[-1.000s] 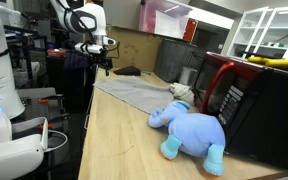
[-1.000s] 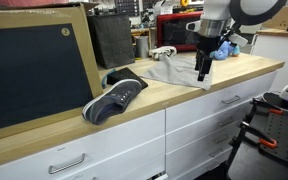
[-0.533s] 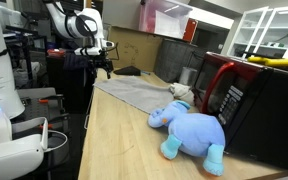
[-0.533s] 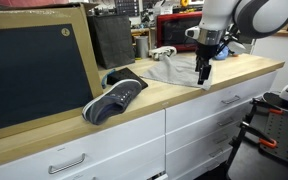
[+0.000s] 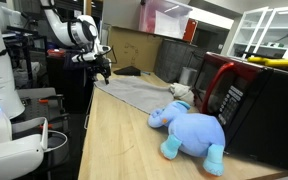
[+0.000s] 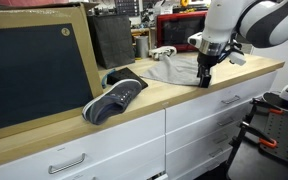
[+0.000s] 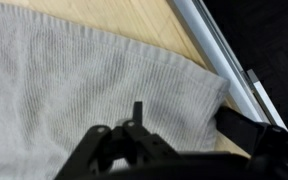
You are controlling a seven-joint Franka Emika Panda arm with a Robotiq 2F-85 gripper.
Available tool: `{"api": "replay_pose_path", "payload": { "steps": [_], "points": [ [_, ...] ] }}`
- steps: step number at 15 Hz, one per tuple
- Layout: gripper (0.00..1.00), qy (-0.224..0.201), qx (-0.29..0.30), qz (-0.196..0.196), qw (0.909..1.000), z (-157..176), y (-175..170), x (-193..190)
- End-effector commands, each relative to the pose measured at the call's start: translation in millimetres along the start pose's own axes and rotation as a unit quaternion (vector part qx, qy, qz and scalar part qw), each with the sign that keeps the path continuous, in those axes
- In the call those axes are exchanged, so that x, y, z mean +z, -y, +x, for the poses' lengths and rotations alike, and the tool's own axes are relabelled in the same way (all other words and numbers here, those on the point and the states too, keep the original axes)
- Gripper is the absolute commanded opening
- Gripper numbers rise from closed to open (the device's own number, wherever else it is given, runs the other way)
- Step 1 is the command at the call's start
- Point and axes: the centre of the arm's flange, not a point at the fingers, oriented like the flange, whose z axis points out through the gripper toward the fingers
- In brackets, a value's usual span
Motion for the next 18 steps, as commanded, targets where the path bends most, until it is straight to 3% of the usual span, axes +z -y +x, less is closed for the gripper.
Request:
{"api": "replay_pose_path", "payload": {
  "steps": [1,7,12,18],
  "points": [
    [0.44,-0.011,0.016,-0.021,0.9996,-16.5,0.5,15.2],
    [0.01,-0.021,0.034,-0.016,0.9991,-23.9,-14.7,-4.0],
    [0.02,-0.033,0.052,0.052,0.9968,-19.0,-35.2,-37.4],
    [0.02,-0.020,0.102,0.134,0.9855,-13.1,-77.1,-35.1]
  ]
}}
